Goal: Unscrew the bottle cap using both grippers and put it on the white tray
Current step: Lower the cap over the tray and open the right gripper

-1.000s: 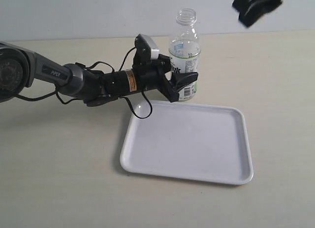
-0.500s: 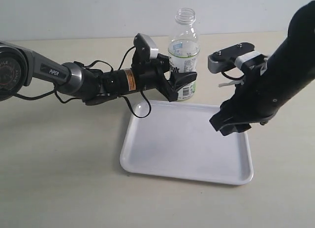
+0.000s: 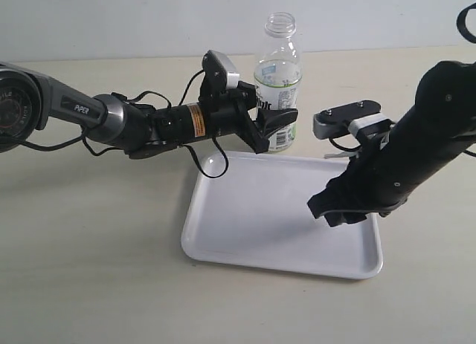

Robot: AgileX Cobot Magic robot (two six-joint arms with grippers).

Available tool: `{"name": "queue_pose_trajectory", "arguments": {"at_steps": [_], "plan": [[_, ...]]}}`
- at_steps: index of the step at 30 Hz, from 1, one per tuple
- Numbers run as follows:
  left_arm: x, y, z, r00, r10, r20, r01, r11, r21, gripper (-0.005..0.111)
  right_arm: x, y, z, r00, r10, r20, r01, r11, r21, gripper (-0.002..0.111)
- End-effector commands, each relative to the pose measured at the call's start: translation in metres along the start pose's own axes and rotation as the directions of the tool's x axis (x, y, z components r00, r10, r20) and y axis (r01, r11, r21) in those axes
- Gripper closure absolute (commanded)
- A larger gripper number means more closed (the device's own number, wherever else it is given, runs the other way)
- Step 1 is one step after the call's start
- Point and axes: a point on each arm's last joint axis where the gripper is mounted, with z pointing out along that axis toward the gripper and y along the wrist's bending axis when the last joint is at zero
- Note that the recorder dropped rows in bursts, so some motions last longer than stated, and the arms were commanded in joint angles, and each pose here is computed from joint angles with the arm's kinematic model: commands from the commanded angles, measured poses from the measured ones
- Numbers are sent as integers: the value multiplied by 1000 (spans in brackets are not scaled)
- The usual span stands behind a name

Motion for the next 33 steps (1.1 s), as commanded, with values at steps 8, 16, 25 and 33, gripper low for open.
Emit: {"name": "queue_pose_trajectory", "arguments": {"at_steps": [8, 16, 25, 33], "plan": [[-14, 1, 0, 999, 2, 50, -2, 1000, 0, 107, 2, -4, 26, 999, 22, -36, -22, 1000, 6, 108], [-14, 1, 0, 999, 2, 50, -2, 1000, 0, 107, 3, -5, 34, 999, 26, -47, -25, 1000, 11, 108], [-14, 1, 0, 999, 2, 50, -2, 1000, 0, 107, 1, -6, 34, 999, 26, -30, -25, 1000, 15, 108], [-14, 1, 0, 999, 2, 50, -2, 1000, 0, 107, 1, -6, 34, 999, 26, -30, -25, 1000, 15, 100]]}}
